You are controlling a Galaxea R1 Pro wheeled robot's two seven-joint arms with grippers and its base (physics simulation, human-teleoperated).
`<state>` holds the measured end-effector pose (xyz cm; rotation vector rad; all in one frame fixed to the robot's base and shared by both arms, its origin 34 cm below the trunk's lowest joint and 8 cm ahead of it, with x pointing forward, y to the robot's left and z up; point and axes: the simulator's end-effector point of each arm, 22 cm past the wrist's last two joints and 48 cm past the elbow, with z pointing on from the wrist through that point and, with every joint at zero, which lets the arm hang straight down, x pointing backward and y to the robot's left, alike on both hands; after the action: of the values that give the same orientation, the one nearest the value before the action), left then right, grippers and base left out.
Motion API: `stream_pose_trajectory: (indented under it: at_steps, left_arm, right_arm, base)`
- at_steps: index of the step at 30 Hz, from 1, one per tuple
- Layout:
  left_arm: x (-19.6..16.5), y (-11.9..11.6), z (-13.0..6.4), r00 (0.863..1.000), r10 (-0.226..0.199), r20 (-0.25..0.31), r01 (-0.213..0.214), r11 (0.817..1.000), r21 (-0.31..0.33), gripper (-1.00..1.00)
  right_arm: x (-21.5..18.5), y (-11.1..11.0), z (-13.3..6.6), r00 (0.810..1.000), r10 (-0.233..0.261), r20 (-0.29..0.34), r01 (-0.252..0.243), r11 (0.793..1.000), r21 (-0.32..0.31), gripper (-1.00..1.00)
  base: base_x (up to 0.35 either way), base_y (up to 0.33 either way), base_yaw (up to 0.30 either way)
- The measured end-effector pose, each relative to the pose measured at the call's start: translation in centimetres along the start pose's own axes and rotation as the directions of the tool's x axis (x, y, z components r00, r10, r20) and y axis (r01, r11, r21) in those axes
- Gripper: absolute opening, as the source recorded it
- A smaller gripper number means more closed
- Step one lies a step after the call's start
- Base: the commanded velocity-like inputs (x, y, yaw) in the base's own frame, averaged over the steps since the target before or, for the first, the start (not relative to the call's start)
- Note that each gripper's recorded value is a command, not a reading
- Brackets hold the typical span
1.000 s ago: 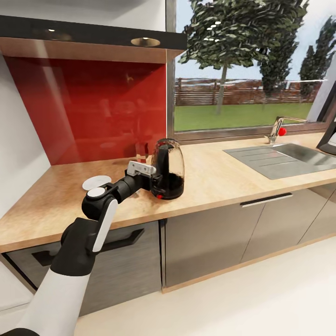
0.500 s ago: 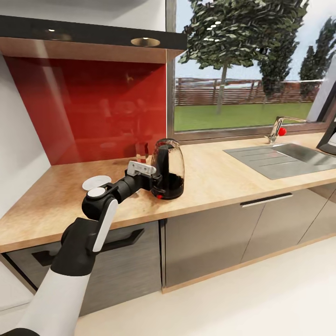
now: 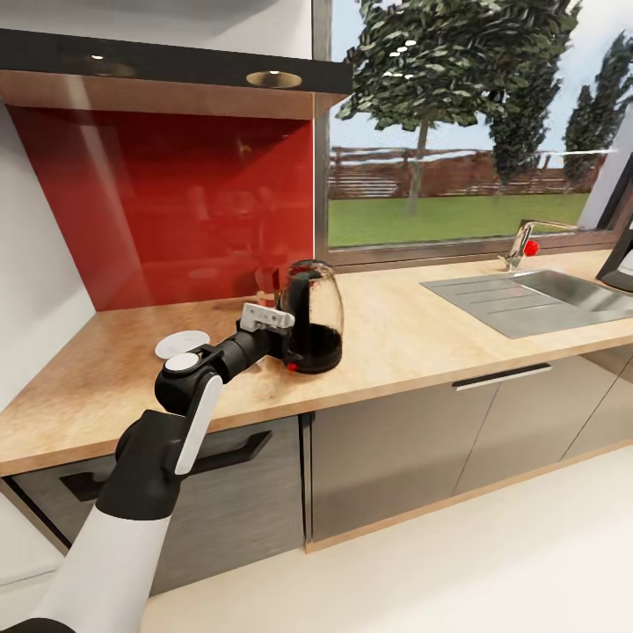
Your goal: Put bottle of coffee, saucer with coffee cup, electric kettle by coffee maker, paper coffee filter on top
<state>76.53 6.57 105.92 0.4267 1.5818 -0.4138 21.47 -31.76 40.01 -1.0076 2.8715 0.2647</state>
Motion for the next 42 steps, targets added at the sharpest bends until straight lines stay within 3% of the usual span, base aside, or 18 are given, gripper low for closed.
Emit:
stream_pose_trajectory:
  at_steps: [29, 42]
  left_arm:
    - [0.0, 0.2, 0.0, 1.0, 0.009, 0.0, -0.009, 1.0, -0.007, -1.0]
    - [-2.4, 0.3, 0.0, 1.0, 0.008, 0.0, -0.008, 1.0, -0.007, -1.0]
  right_arm:
    - [0.0, 0.0, 0.0, 1.0, 0.0, 0.0, 0.0, 1.0, 0.0, 1.0]
    - [-0.5, 0.2, -2.3, 1.0, 0.0, 0.0, 0.0, 1.0, 0.0, 1.0]
  base:
    - [0.0, 0.0, 0.0]
    - [0.0, 0.0, 0.0]
